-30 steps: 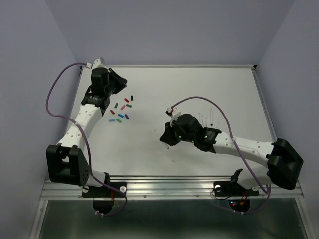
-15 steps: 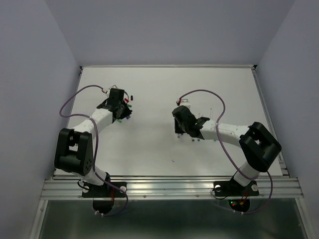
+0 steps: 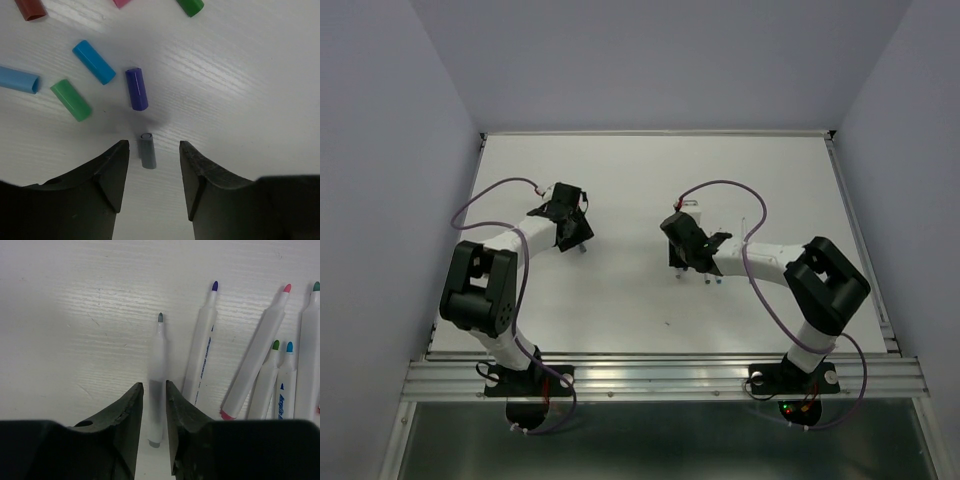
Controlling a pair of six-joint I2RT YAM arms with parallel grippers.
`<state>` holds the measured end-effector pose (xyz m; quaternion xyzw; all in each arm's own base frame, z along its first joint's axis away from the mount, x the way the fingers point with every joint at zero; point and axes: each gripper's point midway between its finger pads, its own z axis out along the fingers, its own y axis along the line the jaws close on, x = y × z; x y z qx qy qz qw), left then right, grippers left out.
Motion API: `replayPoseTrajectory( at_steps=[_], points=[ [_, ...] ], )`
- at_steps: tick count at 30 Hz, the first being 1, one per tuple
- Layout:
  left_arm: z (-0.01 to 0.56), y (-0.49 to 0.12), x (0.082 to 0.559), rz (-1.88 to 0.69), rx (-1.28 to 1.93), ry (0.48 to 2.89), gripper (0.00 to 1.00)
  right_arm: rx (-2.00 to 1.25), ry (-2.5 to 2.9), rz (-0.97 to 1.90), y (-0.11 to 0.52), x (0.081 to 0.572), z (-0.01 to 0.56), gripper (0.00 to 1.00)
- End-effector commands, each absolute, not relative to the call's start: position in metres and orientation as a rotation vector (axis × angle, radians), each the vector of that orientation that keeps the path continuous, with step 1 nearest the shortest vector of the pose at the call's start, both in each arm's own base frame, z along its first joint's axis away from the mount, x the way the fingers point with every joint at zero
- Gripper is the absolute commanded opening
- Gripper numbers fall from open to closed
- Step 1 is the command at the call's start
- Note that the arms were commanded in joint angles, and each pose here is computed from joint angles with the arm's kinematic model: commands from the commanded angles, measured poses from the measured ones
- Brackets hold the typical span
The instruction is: Open the pen caps
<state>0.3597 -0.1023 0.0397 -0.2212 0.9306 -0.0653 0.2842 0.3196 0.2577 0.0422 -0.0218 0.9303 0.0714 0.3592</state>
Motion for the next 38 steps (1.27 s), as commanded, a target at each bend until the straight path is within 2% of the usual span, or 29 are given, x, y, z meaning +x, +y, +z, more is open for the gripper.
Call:
replayPoseTrajectory(
  at_steps=[1,5,8,11,12,15,18,20,25,38],
  points=[
    [0.075,-0.102,0.372,-0.19,-0.577,2.401,0.62,0.003,2.347,0.185,0.261,0.335,0.062,0.32],
    [0.108,-0.104,0.374,-0.231,-0.555,2.341,0.68,0.003,2.324,0.209,0.262,0.336,0.076,0.45],
    [0.157,-0.103,0.373,-0.29,-0.542,2.23,0.76,-0.004,2.275,0.25,0.264,0.338,0.102,0.62],
    [0.207,-0.097,0.367,-0.322,-0.538,2.12,0.86,0.009,2.19,0.301,0.261,0.339,0.142,0.93],
    [0.225,-0.092,0.366,-0.316,-0.549,2.073,0.94,0.029,2.159,0.293,0.255,0.339,0.153,1.0],
    [0.267,-0.069,0.347,-0.286,-0.617,1.934,0.99,0.125,2.042,0.307,0.233,0.335,0.197,1.0],
    [0.293,-0.04,0.323,-0.23,-0.697,1.805,0.99,0.237,1.927,0.258,0.193,0.322,0.225,1.0],
    [0.291,-0.028,0.311,-0.212,-0.761,1.764,0.99,0.308,1.892,0.167,0.162,0.311,0.222,1.0],
    [0.285,-0.012,0.291,-0.201,-0.843,1.708,0.99,0.48,1.753,0.173,0.108,0.28,0.243,1.0],
    [0.272,-0.012,0.299,-0.164,-0.853,1.752,0.99,0.524,1.704,0.136,0.082,0.265,0.244,1.0]
  ],
)
